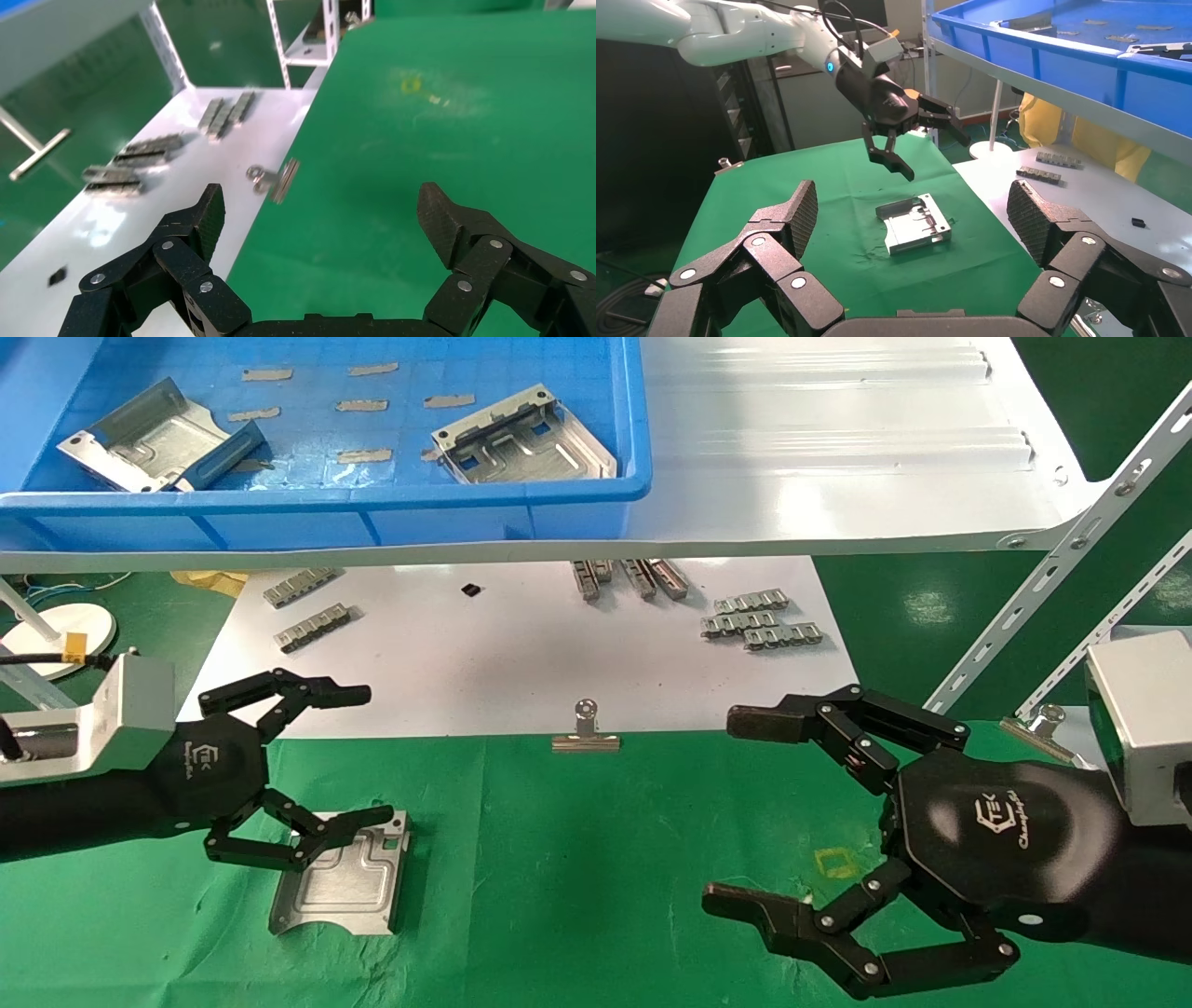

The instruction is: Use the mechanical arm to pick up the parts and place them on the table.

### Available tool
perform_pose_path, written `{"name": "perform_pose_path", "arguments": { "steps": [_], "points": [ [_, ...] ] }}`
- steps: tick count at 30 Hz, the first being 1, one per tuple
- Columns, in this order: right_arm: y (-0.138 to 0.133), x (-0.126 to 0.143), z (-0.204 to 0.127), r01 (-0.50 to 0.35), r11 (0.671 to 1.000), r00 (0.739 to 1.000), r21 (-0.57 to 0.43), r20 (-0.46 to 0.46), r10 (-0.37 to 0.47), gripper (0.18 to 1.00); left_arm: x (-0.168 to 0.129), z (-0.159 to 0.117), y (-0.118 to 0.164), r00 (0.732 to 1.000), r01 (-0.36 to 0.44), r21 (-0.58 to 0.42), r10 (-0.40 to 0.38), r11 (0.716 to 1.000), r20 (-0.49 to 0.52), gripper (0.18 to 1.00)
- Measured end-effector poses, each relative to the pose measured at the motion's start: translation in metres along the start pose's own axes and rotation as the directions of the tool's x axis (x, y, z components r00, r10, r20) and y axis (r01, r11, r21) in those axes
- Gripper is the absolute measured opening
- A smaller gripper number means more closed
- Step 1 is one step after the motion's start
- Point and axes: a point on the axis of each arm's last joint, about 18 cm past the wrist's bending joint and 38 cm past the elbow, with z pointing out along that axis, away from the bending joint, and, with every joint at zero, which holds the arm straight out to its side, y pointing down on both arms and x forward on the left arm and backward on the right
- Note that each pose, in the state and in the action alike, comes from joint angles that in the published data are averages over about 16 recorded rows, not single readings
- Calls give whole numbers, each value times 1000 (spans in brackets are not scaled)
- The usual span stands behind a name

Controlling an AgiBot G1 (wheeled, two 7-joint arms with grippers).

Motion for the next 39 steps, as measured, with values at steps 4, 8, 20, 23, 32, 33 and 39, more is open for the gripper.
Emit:
{"name": "perform_pose_path", "arguments": {
  "steps": [4,8,20,23,32,33,39],
  "points": [
    [0,0,0,0,1000,1000,0,0,0,1000,7,2,-10,1000,20,35,-19,999,-14,1001],
    [0,0,0,0,1000,1000,0,0,0,1000,14,4,-20,999,40,68,-38,997,-31,1001],
    [0,0,0,0,1000,1000,0,0,0,1000,42,5,-52,991,103,151,-88,983,-99,1001],
    [0,0,0,0,1000,1000,0,0,0,1000,50,5,-61,988,119,168,-100,979,-121,1001],
    [0,0,0,0,1000,1000,0,0,0,1000,75,3,-85,974,167,205,-128,964,-189,1001],
    [0,0,0,0,1000,1000,0,0,0,1000,78,3,-87,972,171,208,-130,963,-196,1001],
    [0,0,0,0,1000,1000,0,0,0,1000,88,2,-96,965,186,217,-136,958,-223,1001]
  ]
}}
